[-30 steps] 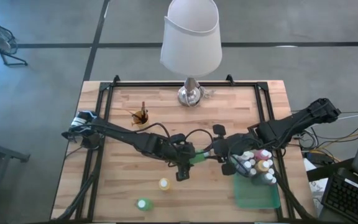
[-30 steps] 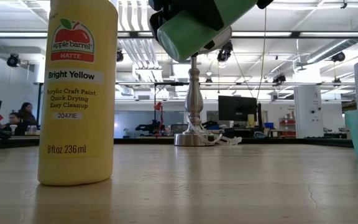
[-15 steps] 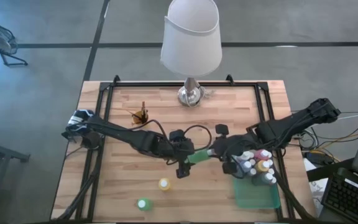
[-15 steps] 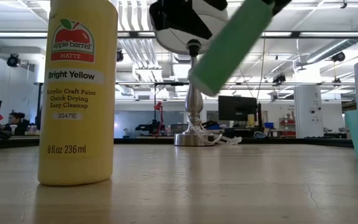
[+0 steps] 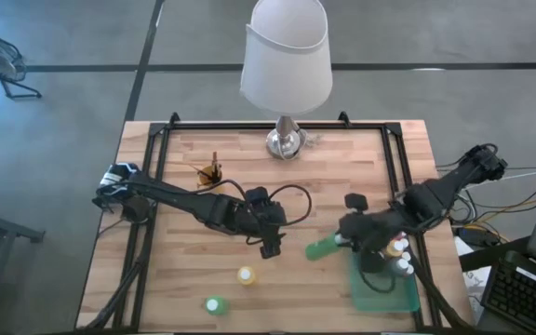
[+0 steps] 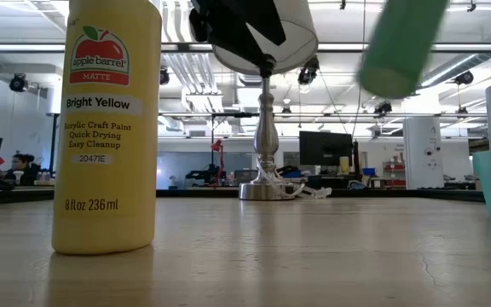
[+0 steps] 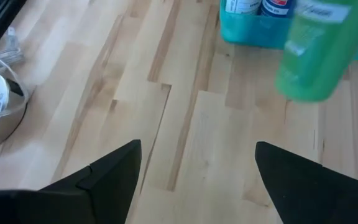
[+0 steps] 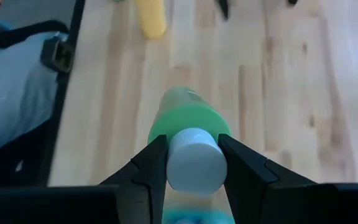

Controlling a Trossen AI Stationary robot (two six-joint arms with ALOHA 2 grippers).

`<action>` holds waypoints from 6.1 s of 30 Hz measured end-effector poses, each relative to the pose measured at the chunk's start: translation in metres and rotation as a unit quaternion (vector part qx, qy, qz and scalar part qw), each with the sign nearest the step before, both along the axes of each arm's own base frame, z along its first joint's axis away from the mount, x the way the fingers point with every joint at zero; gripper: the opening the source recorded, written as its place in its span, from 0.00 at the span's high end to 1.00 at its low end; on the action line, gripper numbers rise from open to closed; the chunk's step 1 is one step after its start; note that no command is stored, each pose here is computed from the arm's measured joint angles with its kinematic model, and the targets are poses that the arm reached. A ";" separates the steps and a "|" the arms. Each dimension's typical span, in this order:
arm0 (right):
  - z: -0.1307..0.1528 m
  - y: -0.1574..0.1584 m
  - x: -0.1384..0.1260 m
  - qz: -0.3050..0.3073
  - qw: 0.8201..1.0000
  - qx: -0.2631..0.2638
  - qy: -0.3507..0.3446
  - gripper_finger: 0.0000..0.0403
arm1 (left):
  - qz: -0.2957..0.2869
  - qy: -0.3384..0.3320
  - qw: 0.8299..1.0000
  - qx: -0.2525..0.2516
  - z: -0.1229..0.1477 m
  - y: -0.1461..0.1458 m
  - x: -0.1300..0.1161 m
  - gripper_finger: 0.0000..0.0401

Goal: Pick & Place Paint Supplies
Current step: Put the green paint bottle into the green bin

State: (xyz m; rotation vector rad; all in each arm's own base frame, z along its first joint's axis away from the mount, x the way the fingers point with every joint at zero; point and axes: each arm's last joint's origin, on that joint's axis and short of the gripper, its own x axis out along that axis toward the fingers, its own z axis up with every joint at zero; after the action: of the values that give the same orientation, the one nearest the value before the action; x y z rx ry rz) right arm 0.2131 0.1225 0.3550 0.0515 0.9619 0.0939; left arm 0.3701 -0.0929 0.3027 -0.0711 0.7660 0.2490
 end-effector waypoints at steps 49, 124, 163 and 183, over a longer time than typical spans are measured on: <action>-0.018 0.058 -0.080 -0.144 0.976 0.037 0.158 0.70 | 0.005 -0.026 1.000 -0.007 0.003 0.001 0.005 0.21; -0.035 0.077 -0.065 -0.085 0.986 -0.054 0.130 0.56 | 0.005 -0.027 1.000 -0.007 0.004 0.001 0.004 0.21; -0.005 0.037 -0.004 -0.078 0.974 -0.204 -0.056 0.63 | -0.033 -0.087 0.993 -0.069 0.031 -0.179 -0.227 0.21; -0.003 0.029 0.006 -0.110 0.971 -0.198 -0.074 0.53 | -0.010 -0.072 0.992 -0.104 -0.085 -0.219 -0.253 0.21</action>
State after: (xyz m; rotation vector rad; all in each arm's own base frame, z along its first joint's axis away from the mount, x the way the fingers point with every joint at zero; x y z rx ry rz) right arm 0.2192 0.1515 0.3518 -0.2137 0.8047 -0.2955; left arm 0.1175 -0.3115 0.2181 -0.2757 0.6460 0.1433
